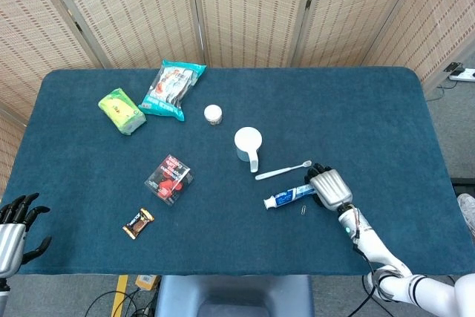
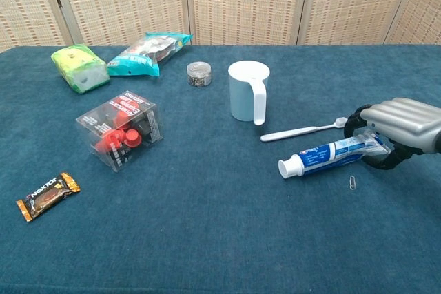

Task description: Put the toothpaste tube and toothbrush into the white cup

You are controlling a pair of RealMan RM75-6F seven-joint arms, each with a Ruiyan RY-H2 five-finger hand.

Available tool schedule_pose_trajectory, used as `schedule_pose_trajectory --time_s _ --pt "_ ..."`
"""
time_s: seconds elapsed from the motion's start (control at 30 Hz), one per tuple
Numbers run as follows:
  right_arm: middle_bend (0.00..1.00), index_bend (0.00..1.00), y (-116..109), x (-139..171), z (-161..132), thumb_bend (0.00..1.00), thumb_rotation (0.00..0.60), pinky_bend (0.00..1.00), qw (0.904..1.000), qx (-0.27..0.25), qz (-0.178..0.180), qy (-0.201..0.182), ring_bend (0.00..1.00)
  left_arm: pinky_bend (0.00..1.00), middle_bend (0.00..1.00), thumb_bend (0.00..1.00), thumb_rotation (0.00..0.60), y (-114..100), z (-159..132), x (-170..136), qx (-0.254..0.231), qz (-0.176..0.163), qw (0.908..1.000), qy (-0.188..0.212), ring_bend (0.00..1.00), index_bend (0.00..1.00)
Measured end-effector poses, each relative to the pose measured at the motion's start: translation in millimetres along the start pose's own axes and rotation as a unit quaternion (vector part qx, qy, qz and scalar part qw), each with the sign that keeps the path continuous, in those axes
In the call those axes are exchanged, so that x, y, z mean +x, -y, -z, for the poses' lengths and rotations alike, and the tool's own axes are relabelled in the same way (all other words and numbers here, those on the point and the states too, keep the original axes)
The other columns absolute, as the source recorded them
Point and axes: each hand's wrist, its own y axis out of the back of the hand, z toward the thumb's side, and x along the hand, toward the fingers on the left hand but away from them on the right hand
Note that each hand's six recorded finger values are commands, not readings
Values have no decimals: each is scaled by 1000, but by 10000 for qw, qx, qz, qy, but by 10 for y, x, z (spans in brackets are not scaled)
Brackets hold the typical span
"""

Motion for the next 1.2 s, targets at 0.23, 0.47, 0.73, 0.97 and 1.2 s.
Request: schedule_pose_trajectory --time_s 0.23,0.47,0.73,0.97,1.2 --pt "393 701 -61 52 126 413 600 385 9995 -187 226 96 226 194 153 310 600 -4 -22 4 12 -3 10000 32 124 346" --pt "407 723 -255 264 497 429 600 385 9990 -150 366 184 230 194 153 310 600 -12 -43 -1 36 2 10000 45 124 346" --pt "417 724 -755 590 723 429 600 385 9958 -272 871 51 245 194 153 310 600 -34 -78 3 37 -22 10000 62 124 345" --pt "417 724 -945 645 466 443 600 385 9951 -310 888 -301 245 194 149 310 600 -61 -90 6 37 -46 10000 76 124 346" --pt "416 724 -967 736 578 444 600 385 9979 269 569 -173 245 195 147 311 600 -78 -56 2 27 -79 10000 18 124 345"
